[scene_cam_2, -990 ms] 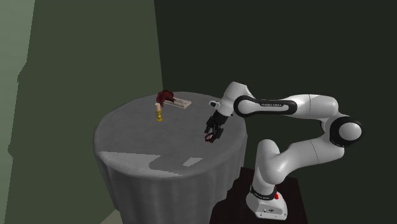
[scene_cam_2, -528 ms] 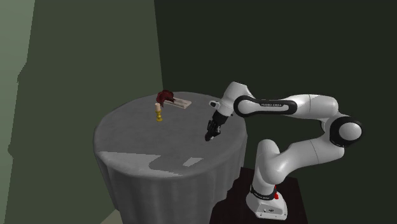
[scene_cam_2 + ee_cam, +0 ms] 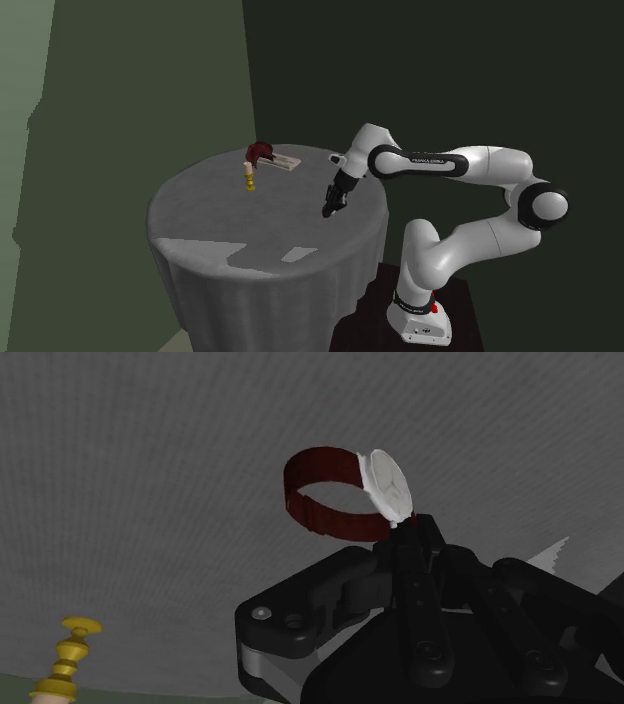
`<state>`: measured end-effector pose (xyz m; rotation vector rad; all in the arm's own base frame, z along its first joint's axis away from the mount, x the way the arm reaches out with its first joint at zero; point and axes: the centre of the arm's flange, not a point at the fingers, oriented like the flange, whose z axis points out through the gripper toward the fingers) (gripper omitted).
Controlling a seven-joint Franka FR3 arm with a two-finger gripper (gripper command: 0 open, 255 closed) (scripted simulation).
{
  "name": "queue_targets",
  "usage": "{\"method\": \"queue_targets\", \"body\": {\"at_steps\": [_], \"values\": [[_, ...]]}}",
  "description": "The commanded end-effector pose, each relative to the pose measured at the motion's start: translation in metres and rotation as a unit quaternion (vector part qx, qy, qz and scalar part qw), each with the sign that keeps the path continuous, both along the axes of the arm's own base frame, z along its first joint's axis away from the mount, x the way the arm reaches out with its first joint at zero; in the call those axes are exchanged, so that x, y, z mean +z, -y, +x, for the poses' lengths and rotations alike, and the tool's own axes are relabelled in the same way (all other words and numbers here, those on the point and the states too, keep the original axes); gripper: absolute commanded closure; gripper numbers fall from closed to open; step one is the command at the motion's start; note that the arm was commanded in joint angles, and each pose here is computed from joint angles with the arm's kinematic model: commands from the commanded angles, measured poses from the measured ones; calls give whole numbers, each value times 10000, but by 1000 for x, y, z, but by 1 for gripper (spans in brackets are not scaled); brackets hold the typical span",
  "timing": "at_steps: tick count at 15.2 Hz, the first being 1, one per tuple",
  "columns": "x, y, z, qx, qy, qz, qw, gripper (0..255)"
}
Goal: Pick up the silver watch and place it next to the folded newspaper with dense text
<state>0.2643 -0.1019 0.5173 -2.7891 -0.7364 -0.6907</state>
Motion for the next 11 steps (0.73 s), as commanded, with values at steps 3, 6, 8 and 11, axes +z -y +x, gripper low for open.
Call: {"method": "queue_targets", "body": {"at_steps": [3, 6, 8, 11], "values": [[21, -2, 0, 0, -1, 1, 10000, 255], [37, -2, 0, 0, -1, 1, 10000, 255], [47, -2, 0, 0, -1, 1, 10000, 255], [63, -2, 0, 0, -1, 1, 10000, 255]]}}
